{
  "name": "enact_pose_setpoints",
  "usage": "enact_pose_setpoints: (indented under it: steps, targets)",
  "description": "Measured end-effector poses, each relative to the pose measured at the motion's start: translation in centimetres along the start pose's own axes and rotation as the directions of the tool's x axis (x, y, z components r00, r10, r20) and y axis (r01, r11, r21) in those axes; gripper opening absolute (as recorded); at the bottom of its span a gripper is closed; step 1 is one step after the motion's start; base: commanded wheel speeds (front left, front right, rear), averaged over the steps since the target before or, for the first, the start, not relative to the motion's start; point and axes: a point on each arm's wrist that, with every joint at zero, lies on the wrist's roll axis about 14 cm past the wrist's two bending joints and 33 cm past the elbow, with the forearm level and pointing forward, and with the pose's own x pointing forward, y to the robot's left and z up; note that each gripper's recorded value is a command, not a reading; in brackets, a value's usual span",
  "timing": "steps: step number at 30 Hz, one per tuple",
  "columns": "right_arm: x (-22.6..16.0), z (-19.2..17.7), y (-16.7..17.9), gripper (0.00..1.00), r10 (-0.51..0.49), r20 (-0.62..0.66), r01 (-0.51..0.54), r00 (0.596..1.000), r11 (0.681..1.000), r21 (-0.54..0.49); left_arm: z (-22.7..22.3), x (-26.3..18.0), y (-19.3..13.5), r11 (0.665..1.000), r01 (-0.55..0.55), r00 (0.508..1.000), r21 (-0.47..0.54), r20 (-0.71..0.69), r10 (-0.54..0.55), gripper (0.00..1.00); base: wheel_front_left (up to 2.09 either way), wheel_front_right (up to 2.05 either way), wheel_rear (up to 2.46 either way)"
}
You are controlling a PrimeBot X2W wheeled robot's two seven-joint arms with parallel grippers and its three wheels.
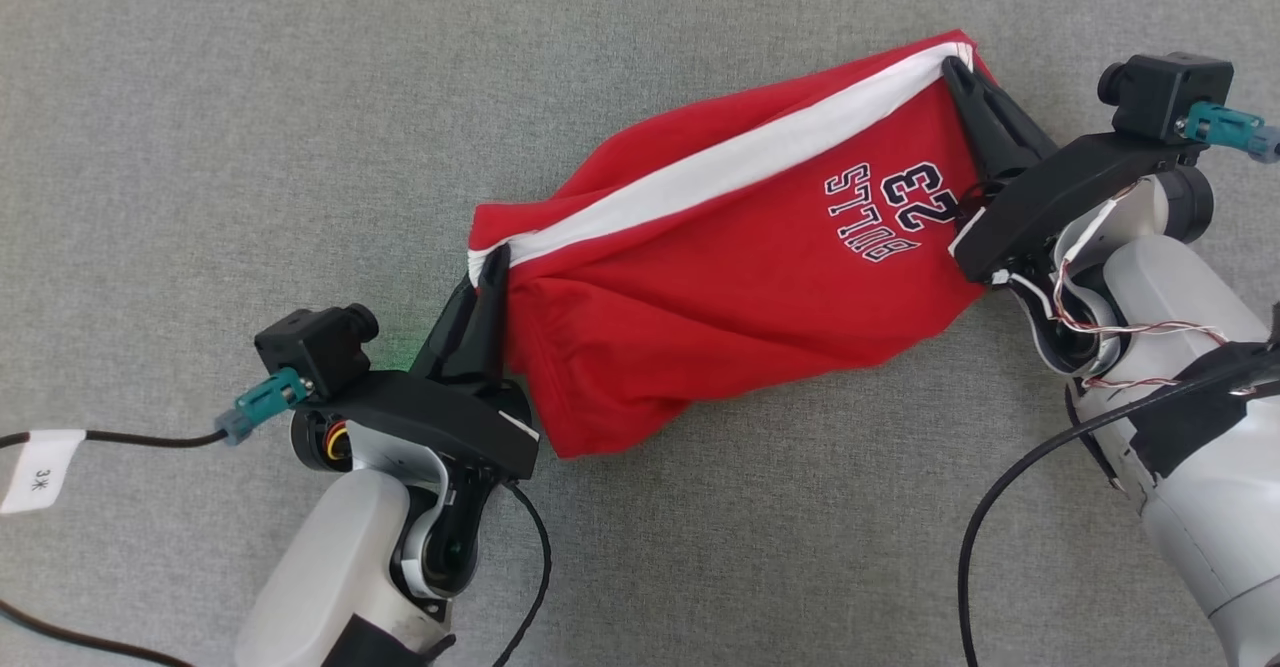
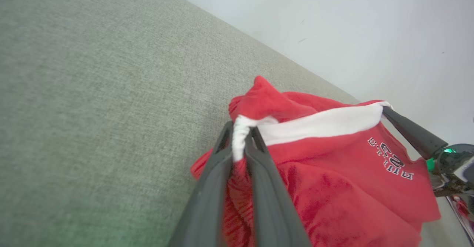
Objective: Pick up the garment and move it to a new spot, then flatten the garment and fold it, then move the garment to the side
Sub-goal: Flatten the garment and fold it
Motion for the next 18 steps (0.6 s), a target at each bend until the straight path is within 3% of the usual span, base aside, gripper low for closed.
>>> enact_pose_setpoints:
  steps: [1,2,3,10,18]
  targets:
    - [0.0,0.0,0.0,0.22,-0.002,0.001,0.002,1.0,1.0,0.004,0.1,0.0,-0.2,1.0,0.004,1.0,0.004,0.004,-0.004,0.36,0.0,0.0,0.0]
    - [0.0,0.2,0.1,0.78,-0.001,0.015,0.001,1.0,1.0,0.009,0.2,0.0,-0.3,1.0,0.008,1.0,0.012,0.009,-0.008,1.0,0.0,0.0,0.0]
    - [0.0,0.5,0.2,1.0,-0.002,0.028,0.002,1.0,1.0,0.016,0.2,0.0,-0.5,1.0,0.011,1.0,0.019,0.012,-0.012,1.0,0.0,0.0,0.0]
    - [-1.6,1.9,-0.3,1.0,-0.026,0.118,0.027,0.993,1.0,-0.009,3.4,-1.4,-0.4,0.992,-0.03,0.987,0.122,0.16,0.01,1.0,0.0,0.0,0.0]
    - [-5.3,3.7,-0.6,1.0,-0.063,0.223,0.079,0.973,0.995,-0.063,7.1,-4.4,-0.2,0.958,-0.106,0.952,0.266,0.306,0.02,1.0,0.0,0.0,0.0]
